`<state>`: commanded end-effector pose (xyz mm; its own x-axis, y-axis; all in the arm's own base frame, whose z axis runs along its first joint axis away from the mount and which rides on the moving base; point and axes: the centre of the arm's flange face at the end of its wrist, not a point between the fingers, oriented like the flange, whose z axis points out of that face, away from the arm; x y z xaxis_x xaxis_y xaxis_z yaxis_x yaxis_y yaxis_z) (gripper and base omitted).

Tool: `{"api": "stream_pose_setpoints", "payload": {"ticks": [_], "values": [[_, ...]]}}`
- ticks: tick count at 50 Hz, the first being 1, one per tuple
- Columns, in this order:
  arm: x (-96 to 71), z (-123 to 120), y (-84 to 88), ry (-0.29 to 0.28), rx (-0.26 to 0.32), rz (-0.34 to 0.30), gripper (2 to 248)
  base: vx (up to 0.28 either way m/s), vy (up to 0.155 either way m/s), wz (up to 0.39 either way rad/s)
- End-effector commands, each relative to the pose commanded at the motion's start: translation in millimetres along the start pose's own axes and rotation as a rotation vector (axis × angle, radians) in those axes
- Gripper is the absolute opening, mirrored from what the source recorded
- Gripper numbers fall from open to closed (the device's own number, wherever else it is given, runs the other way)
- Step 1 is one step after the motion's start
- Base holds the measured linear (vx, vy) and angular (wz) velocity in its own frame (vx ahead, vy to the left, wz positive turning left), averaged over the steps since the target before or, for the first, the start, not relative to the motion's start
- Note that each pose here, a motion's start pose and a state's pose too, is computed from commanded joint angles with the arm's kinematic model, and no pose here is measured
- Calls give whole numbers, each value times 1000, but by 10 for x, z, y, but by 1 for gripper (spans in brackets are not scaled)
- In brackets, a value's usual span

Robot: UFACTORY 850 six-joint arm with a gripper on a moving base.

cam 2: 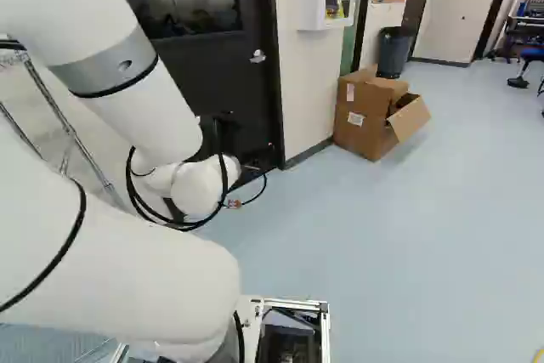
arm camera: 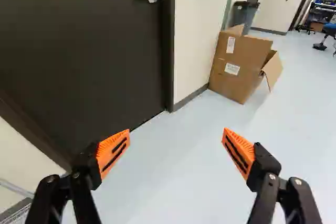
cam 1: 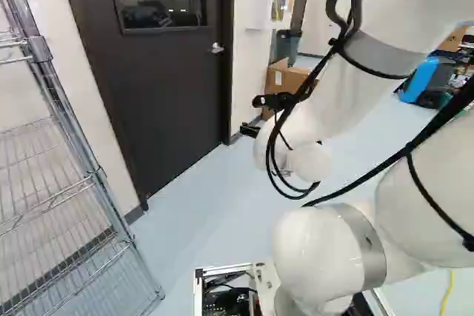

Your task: Open the door and move inside

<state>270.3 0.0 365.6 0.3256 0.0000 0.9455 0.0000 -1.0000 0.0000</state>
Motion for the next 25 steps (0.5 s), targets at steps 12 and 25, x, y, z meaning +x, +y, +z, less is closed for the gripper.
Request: {"api": "stream_pose_setpoints", "payload": {"ticks": [12,25], "values": [[0,0,0,0,0,0,247,55,2,-1],[0,0,0,0,0,0,247,113,5,-3]]}}
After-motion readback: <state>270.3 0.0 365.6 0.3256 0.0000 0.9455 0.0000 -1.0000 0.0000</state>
